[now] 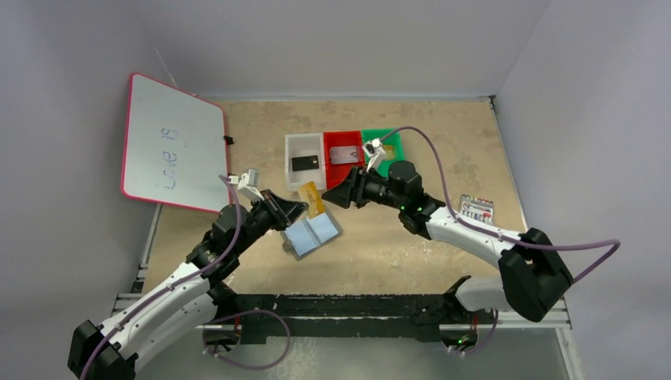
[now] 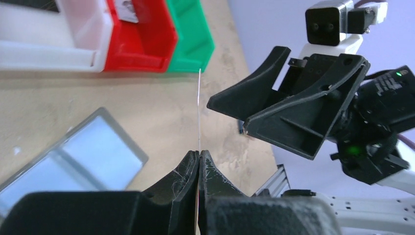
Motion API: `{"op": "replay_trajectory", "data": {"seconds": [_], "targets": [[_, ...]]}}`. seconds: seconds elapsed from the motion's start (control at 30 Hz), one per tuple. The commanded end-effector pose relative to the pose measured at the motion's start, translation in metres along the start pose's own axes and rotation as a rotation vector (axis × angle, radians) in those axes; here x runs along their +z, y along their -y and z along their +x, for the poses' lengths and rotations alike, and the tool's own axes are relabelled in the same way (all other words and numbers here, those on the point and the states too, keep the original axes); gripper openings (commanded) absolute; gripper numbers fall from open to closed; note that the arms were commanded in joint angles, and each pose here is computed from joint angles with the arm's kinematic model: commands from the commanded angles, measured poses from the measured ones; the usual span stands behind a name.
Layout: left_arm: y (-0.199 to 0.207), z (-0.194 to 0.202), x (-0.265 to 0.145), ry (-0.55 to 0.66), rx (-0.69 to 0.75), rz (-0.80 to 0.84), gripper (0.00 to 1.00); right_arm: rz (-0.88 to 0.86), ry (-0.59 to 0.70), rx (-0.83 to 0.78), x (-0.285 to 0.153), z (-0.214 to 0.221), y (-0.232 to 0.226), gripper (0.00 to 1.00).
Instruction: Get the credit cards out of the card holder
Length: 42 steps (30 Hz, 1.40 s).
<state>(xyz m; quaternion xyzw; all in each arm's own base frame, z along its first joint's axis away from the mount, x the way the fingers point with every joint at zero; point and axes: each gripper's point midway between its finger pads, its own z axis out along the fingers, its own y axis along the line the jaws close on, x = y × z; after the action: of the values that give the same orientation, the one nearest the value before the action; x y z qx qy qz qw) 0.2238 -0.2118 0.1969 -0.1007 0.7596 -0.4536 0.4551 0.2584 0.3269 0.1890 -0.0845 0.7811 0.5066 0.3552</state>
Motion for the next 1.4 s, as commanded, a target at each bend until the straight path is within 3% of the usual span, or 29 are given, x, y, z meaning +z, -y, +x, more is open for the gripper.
{"op": "replay_trajectory", "data": {"seconds": [0.0,0.33,0.63,1.07,1.17,1.23,1.37], "targets": [[0.038,-0.013,-0.005,0.041,0.031,0.176,0.0,-0.186,0.018,-0.097,-0.01,-0.029,-0.036,0.63],[0.063,-0.008,-0.005,-0.01,0.024,0.297,0.0,-0.364,-0.088,-0.124,-0.011,-0.03,-0.065,0.56],[0.057,-0.008,-0.004,0.004,0.012,0.275,0.0,-0.463,-0.128,-0.123,-0.02,-0.026,-0.081,0.29],[0.046,-0.012,-0.006,0.038,-0.005,0.223,0.0,-0.519,-0.146,-0.112,-0.026,-0.026,-0.089,0.01],[0.048,-0.01,-0.004,0.017,-0.001,0.224,0.0,-0.525,-0.151,-0.114,-0.026,-0.026,-0.089,0.0],[0.045,-0.009,-0.002,-0.002,0.002,0.188,0.07,-0.511,-0.144,-0.111,-0.025,-0.027,-0.087,0.0],[0.032,-0.021,-0.002,0.057,-0.005,0.099,0.36,-0.434,-0.105,-0.12,-0.02,-0.033,-0.077,0.0]]}}
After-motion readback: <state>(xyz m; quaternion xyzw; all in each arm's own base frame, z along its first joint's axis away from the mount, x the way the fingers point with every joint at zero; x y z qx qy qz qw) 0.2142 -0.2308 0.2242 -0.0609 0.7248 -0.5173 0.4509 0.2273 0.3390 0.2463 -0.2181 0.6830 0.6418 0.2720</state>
